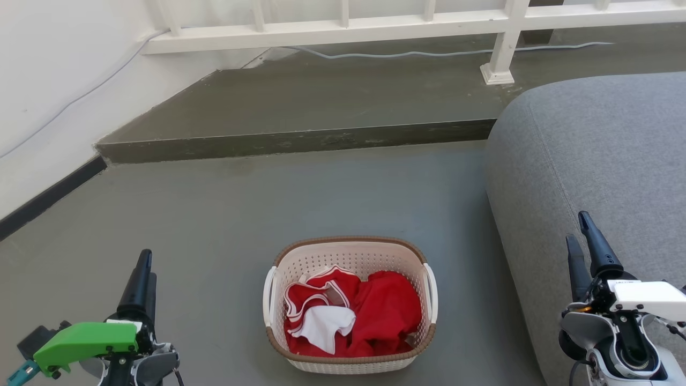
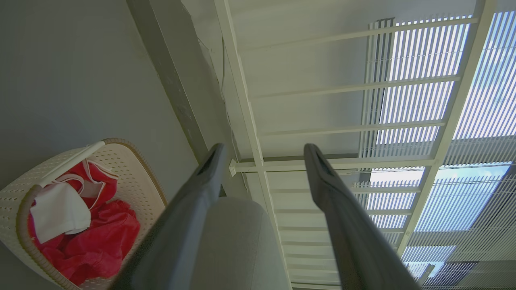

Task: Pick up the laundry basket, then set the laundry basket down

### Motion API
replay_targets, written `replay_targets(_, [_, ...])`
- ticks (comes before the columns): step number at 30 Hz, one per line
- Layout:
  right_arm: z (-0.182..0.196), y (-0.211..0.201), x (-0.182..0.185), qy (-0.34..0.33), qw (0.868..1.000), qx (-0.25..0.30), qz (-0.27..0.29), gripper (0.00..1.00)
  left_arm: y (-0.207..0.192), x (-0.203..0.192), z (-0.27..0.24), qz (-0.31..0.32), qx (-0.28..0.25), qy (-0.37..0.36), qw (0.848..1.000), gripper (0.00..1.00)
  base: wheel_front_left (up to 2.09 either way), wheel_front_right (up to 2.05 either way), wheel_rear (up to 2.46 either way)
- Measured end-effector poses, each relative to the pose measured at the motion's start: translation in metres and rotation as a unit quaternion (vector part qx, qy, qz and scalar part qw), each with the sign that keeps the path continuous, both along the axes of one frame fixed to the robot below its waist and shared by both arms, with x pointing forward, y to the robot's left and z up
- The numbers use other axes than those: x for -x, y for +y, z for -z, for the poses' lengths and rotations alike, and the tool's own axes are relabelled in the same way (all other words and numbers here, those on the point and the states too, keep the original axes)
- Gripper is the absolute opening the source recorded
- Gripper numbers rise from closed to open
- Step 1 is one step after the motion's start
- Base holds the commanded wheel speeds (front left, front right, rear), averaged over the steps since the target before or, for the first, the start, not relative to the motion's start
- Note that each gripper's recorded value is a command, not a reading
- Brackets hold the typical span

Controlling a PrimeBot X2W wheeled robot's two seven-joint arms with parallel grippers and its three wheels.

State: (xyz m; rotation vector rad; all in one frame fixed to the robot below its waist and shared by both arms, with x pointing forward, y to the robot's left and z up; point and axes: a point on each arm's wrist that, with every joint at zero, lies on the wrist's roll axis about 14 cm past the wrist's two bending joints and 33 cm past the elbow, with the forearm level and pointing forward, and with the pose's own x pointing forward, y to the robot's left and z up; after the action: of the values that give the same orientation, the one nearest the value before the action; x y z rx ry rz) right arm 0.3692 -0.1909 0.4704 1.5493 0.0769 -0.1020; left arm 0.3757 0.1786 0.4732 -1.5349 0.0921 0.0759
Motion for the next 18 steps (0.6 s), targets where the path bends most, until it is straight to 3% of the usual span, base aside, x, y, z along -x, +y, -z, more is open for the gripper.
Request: replay_targets(18, [-0.0102, 0.0052, -0.0055, -0.016, 0.990, 0.138, -0.029, 1.00, -0.0063, -0.0033, -0.0083, 0.028, -0.140, -0.017, 0.990, 1.00, 0.00, 0.00, 0.00])
